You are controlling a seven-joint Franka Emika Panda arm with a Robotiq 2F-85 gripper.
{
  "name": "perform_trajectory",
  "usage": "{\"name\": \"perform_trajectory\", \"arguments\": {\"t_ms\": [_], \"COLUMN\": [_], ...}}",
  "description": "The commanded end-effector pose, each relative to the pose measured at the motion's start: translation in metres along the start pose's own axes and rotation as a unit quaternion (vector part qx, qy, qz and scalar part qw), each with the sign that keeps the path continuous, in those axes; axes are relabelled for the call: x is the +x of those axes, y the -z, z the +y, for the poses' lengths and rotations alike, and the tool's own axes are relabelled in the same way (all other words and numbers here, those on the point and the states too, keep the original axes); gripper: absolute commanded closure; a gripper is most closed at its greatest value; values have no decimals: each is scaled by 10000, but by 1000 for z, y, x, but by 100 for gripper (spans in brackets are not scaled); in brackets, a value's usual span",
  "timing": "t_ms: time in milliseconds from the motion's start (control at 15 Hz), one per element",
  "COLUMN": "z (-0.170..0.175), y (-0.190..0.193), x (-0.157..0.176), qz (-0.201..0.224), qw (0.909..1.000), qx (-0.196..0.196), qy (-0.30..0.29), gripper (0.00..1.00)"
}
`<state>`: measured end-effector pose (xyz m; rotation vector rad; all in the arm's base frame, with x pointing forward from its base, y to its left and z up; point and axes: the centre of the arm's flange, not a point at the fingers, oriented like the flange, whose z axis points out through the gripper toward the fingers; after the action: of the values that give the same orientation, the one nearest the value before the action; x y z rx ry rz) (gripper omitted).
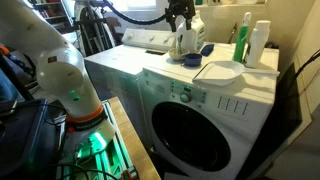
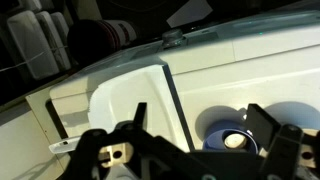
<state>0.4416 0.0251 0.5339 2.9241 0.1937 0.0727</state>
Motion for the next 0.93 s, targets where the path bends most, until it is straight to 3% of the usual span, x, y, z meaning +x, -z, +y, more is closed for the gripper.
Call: {"name": "perform_trajectory", "arguments": {"t_ms": [0, 133, 200, 467, 667, 867], "z": [0, 0, -10, -70, -100, -96], "y": [0, 0, -2, -34, -68, -92], "x": [0, 0, 9, 56, 74, 67], "qz": [0, 0, -282, -288, -516, -866], "qw": [10000, 10000, 9977, 9857, 9698, 9469], "qx": [0, 0, -277, -458, -485, -479], "qy": [0, 0, -549, -1594, -2334, -3058], "gripper": [0, 0, 0, 0, 0, 0]}}
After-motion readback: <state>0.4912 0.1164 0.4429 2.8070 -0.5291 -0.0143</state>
